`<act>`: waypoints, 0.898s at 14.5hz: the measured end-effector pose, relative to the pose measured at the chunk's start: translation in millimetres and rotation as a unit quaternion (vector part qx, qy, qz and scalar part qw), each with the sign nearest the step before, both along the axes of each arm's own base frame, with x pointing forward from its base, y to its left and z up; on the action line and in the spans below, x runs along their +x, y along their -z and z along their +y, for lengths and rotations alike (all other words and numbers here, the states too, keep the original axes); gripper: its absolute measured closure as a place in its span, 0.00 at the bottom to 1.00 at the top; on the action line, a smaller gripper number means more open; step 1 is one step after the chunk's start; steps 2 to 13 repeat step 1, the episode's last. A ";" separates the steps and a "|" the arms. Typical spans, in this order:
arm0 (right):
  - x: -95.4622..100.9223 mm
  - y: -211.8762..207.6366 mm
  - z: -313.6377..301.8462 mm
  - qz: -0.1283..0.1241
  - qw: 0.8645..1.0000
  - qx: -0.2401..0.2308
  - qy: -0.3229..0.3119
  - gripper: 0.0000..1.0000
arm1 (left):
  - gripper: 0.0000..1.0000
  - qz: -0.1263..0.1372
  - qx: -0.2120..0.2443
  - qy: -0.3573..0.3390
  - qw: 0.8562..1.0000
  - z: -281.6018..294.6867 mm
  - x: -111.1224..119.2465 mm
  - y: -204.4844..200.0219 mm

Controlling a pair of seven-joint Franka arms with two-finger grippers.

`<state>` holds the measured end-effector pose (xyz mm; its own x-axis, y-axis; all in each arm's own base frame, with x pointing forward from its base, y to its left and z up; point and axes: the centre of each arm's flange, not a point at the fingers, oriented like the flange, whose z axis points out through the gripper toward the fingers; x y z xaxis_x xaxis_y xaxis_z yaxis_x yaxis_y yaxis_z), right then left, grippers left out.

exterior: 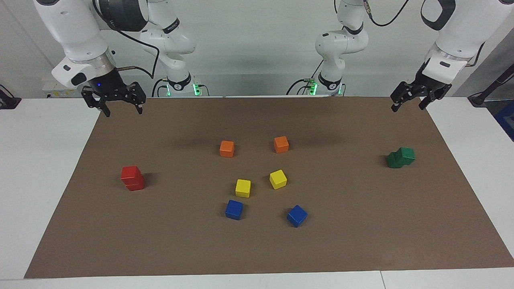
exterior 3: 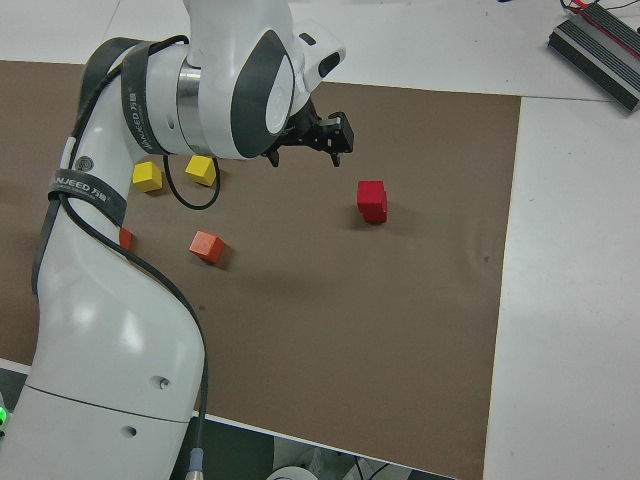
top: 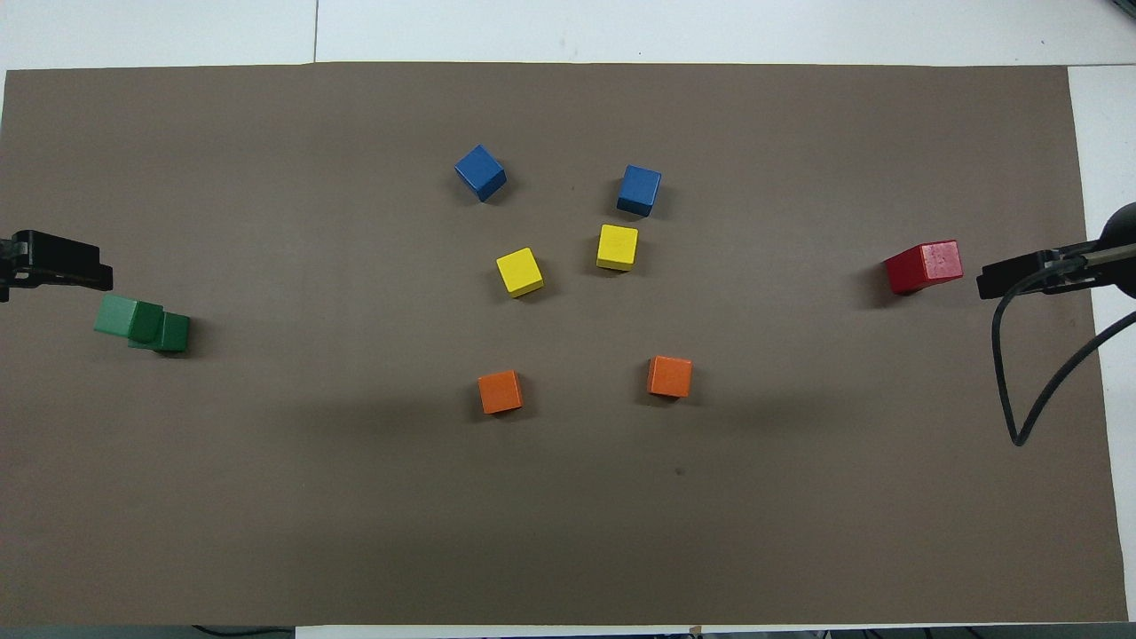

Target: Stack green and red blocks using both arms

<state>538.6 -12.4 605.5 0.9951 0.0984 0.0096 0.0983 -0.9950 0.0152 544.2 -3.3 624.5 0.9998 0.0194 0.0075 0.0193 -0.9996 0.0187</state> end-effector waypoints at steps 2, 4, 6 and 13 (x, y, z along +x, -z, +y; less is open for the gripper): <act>0.0 0.0 -0.6 0.000 1.000 0.000 0.001 0.00 | 0.00 0.000 0.000 0.000 1.000 0.0 0.0 0.0; 0.0 0.0 -0.6 0.000 1.000 0.000 0.001 0.00 | 0.00 0.000 0.000 0.000 1.000 0.0 0.0 0.0; 0.0 0.0 -0.6 0.000 1.000 0.000 0.001 0.00 | 0.00 0.000 0.000 0.000 1.000 0.0 0.0 0.0; 0.0 0.0 -0.6 0.000 1.000 0.000 0.001 0.00 | 0.00 0.000 0.000 0.000 1.000 0.0 0.0 0.0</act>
